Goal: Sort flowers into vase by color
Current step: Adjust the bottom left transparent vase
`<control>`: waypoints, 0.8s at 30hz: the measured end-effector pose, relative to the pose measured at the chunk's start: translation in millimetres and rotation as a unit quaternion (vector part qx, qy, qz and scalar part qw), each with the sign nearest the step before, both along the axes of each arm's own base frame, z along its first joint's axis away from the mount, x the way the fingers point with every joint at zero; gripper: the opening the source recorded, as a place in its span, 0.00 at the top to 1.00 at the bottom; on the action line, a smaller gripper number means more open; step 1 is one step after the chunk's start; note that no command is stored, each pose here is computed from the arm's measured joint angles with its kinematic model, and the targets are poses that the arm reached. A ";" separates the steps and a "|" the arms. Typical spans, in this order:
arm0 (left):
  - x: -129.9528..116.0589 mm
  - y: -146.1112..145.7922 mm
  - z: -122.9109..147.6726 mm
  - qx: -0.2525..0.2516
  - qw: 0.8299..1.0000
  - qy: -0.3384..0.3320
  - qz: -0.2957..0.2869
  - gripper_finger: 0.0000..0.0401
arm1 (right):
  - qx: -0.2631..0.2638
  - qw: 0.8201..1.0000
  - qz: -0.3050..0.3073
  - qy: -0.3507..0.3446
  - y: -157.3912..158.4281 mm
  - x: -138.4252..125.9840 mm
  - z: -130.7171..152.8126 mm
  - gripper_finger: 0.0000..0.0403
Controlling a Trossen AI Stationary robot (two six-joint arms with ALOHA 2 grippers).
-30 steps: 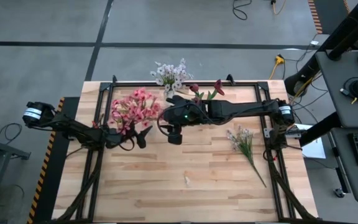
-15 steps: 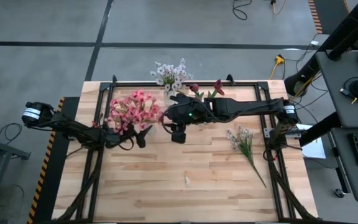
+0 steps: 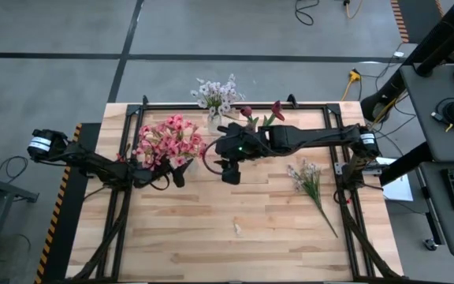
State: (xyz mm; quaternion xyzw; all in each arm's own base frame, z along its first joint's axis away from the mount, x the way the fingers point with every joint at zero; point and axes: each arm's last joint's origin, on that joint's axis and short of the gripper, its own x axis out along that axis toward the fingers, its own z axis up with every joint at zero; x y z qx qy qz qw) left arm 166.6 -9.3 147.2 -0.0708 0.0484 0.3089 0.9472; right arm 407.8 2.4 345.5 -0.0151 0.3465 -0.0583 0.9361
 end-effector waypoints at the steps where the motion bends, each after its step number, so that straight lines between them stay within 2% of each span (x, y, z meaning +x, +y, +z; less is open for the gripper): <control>1: 0.0 0.0 0.0 0.000 1.000 0.000 0.000 0.31 | 0.004 1.000 -0.004 0.006 0.0 0.1 -5.8 0.56; 4: 0.1 -0.1 0.0 0.000 1.000 0.000 -0.002 0.31 | 0.014 1.000 -0.013 0.013 0.0 1.4 -23.7 0.56; 9: 0.1 -0.2 0.0 -0.003 1.000 -0.001 -0.004 0.31 | 0.013 1.000 -0.008 -0.019 2.0 6.3 -64.8 0.57; 15: 0.2 -0.3 0.0 -0.009 1.000 -0.006 -0.004 0.31 | 0.008 0.993 0.002 -0.121 4.9 3.8 -113.1 0.62; 22: 0.2 -0.3 0.0 -0.013 1.000 -0.008 -0.004 0.31 | -0.004 0.973 -0.003 -0.230 3.7 -5.1 -140.0 0.70; 24: 0.3 -0.4 -0.1 -0.017 1.000 -0.010 -0.007 0.31 | -0.010 0.973 -0.008 -0.228 3.3 -4.4 -150.5 0.72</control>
